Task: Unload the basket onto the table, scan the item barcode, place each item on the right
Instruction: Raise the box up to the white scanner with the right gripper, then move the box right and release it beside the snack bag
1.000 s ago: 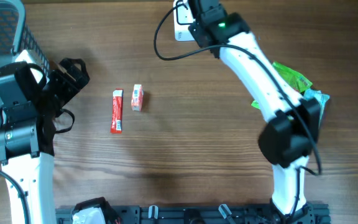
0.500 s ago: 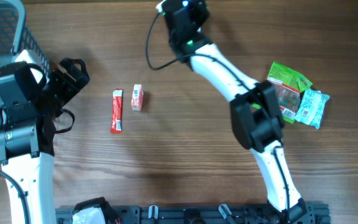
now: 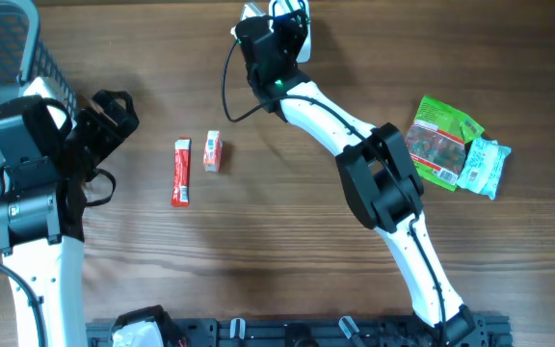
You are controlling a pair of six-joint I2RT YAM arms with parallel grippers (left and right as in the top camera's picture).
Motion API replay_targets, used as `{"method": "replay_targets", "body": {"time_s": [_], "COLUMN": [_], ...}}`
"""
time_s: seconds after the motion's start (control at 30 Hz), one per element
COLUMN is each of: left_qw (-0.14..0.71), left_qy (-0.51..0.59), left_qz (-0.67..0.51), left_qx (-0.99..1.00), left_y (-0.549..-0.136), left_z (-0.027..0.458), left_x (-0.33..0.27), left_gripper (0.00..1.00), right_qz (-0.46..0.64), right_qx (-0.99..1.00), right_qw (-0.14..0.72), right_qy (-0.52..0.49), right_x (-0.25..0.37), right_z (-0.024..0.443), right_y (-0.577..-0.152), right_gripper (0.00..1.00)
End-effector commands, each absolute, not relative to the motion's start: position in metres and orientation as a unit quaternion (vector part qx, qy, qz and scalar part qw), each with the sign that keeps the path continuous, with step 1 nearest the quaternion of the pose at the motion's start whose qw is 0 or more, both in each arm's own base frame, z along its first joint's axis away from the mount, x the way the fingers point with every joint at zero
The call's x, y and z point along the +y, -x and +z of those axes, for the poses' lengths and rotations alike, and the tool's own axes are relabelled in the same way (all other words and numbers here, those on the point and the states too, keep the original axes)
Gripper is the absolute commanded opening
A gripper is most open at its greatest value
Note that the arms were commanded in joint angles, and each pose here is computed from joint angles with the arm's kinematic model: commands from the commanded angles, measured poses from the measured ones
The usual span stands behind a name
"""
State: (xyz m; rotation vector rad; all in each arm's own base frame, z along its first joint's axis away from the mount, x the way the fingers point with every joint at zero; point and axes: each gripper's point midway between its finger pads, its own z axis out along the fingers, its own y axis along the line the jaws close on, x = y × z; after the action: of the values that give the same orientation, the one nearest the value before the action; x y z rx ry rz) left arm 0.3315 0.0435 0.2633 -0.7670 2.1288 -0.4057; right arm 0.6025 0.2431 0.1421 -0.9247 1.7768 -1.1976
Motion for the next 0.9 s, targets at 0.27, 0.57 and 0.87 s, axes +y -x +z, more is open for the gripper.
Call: {"method": "replay_targets", "body": {"time_s": [0.27,0.57,0.87], "left_qw": [0.412,0.412,0.412], "left_qy": [0.301,0.301,0.301], "left_qz": [-0.158,-0.158,-0.158], "left_qx": [0.845,0.845,0.845], "left_y": [-0.331,-0.331,-0.331], "left_z": [0.264,0.264,0.264], "left_x": [0.045,0.045,0.045], "left_gripper": [1.00,1.00,1.00], "right_qz": [-0.234,0.012,-0.003], "right_qx": [0.814,0.938,0.983], "right_qw": [0.449,0.213,0.055], "right_qy": [0.285,0.273,0.178], "right_x": [0.215,0.175,0.108], "right_z": [0.320,0.262,0.148], "right_y": [-0.479,-0.365,-0.340], "right_gripper": [0.18,0.19,0.15]}}
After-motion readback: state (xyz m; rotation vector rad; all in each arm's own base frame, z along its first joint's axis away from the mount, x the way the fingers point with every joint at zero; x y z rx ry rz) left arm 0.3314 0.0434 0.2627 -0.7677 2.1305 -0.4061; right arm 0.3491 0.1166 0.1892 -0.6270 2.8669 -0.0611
